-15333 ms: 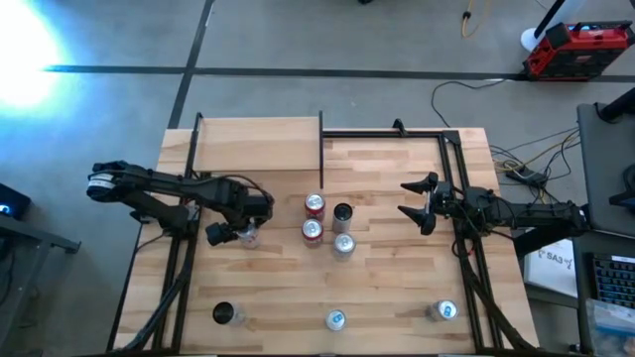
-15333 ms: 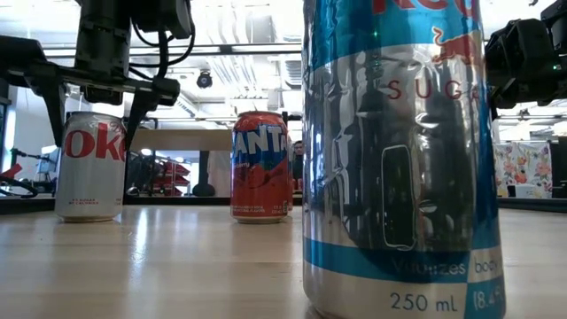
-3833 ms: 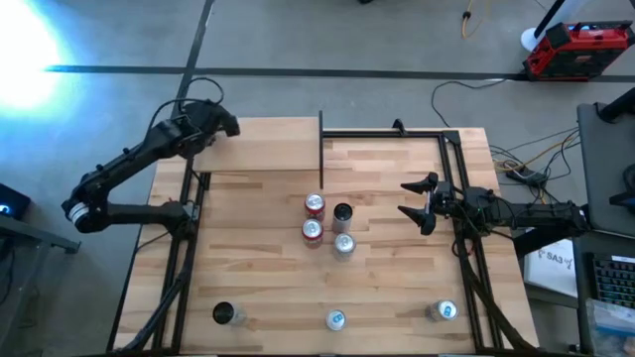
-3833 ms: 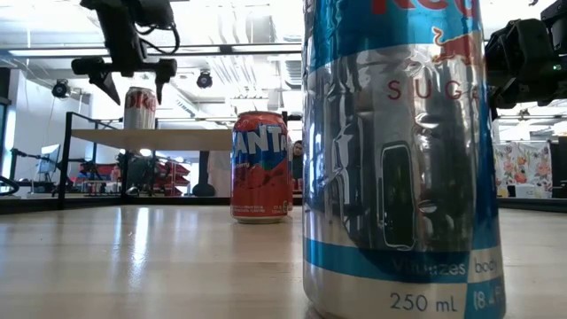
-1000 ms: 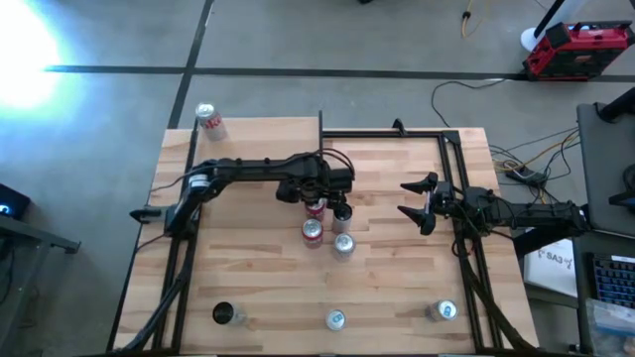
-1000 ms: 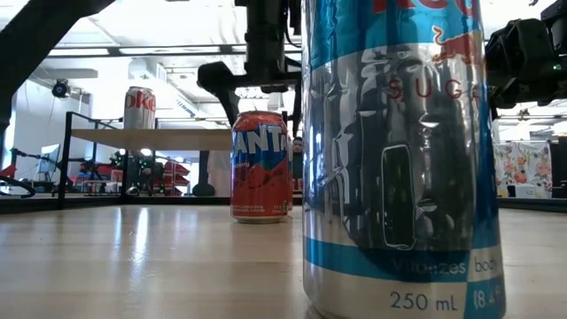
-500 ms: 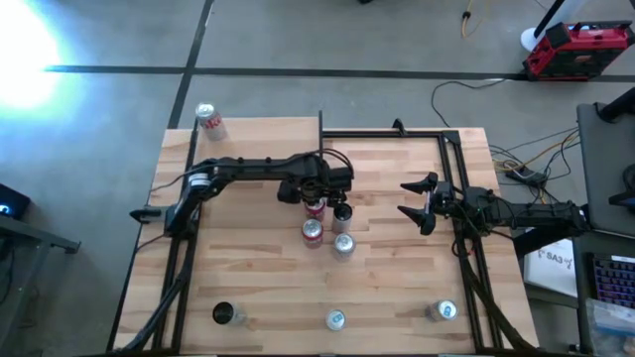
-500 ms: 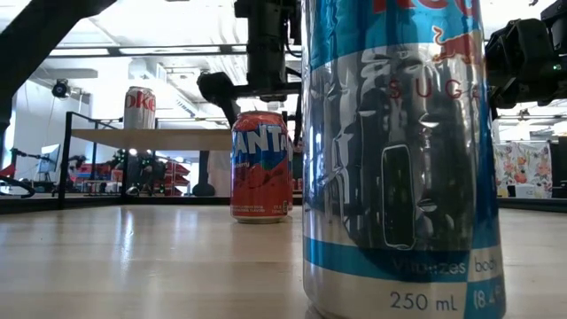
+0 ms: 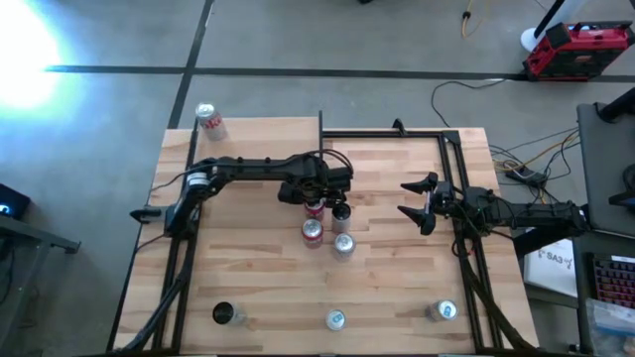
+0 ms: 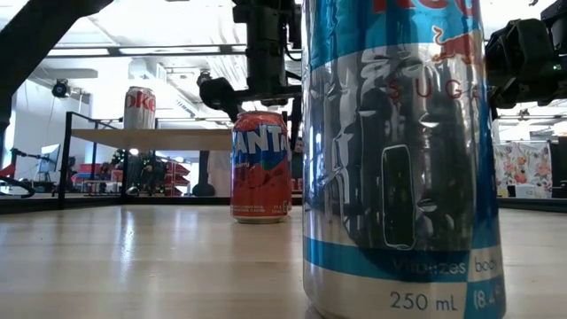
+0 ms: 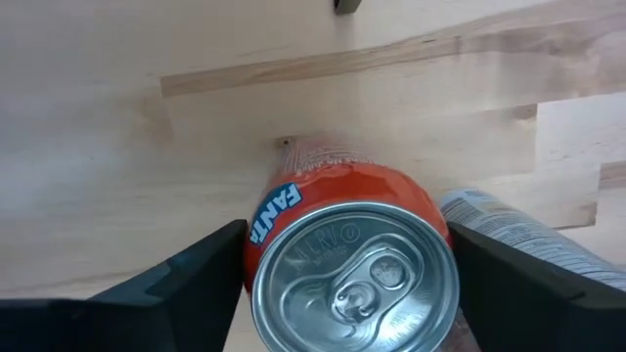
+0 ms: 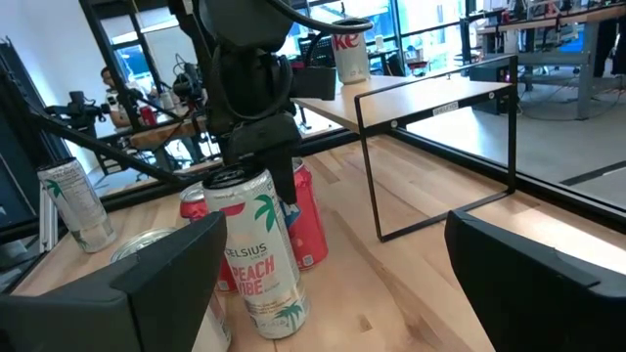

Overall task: Place canned beverage on shelf
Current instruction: Put the top red soda can on the shelf

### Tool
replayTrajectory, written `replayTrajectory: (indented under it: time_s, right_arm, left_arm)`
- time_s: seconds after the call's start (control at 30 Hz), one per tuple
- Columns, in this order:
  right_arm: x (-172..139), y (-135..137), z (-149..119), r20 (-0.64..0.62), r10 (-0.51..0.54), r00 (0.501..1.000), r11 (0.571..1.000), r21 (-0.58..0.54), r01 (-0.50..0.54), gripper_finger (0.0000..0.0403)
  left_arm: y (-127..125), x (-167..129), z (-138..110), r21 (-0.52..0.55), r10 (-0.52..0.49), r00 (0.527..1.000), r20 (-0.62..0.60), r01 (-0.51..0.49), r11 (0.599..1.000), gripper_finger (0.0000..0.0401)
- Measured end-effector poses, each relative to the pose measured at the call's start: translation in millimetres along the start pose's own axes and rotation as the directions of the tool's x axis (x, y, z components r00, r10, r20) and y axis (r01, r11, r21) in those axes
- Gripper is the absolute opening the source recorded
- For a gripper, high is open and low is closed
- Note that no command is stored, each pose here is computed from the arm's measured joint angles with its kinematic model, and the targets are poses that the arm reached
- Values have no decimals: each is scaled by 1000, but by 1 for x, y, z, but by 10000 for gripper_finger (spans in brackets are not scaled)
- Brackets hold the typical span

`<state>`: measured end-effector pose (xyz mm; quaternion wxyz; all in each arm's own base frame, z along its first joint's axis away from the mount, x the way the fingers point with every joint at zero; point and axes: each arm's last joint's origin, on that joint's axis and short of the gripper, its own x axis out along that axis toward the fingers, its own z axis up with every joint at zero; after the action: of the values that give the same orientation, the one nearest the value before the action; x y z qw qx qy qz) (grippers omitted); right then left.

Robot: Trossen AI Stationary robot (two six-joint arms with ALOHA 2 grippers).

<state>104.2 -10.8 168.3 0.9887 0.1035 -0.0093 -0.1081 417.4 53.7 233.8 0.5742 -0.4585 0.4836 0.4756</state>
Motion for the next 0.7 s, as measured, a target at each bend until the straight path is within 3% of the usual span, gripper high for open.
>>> replayTrajectory:
  time_s: [0.1,0.7]
  right_arm:
    - [0,0,0,1,1,1000,1000,0,-1,368]
    - [0,0,0,0,0,1000,1000,0,0,368]
  left_arm:
    - [0,0,0,7,2,1000,6,-2,1000,282]
    - [0,-12,3,63,-3,1000,-6,4,998,282]
